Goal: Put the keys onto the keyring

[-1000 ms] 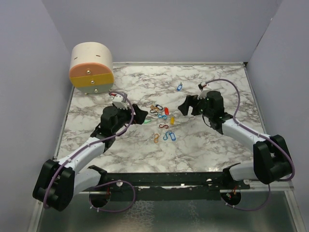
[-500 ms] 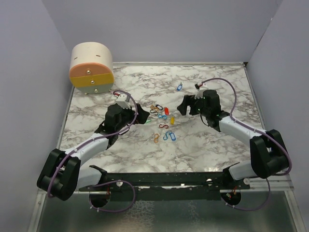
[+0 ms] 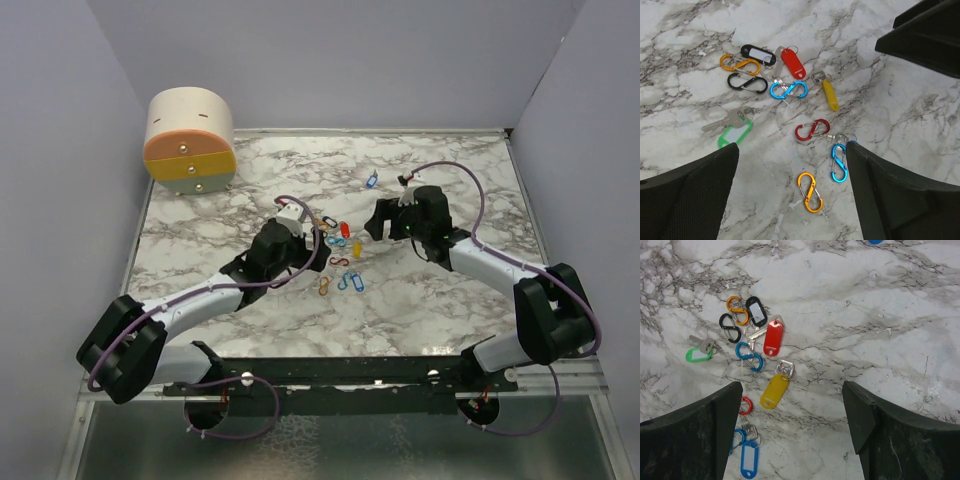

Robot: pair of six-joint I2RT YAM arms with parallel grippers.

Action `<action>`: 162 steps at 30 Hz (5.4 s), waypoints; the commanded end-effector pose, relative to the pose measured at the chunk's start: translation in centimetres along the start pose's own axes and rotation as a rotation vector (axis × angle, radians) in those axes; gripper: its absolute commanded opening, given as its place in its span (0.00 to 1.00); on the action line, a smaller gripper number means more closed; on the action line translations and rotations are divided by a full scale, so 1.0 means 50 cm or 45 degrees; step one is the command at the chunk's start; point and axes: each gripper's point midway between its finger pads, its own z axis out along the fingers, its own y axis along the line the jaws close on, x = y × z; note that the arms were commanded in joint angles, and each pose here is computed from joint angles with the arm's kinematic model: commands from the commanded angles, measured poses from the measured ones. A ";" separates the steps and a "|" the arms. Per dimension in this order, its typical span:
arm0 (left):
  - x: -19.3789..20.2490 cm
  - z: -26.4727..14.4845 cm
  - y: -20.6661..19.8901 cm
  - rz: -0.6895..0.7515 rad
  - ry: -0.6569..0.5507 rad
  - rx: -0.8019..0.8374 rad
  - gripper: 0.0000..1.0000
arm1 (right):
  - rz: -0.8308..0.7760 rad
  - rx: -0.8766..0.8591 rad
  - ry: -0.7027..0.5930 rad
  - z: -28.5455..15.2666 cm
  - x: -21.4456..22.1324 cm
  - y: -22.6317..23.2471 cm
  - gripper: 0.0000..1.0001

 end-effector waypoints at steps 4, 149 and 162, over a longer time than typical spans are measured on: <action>0.089 -0.022 0.002 0.049 0.073 -0.258 0.84 | -0.011 0.056 -0.066 -0.016 -0.041 -0.005 0.82; 0.246 -0.017 0.034 0.256 0.298 -0.459 0.52 | -0.020 0.104 -0.035 -0.017 -0.029 -0.020 0.82; 0.270 -0.021 0.038 0.234 0.356 -0.447 0.24 | -0.018 0.103 -0.033 -0.017 -0.029 -0.020 0.82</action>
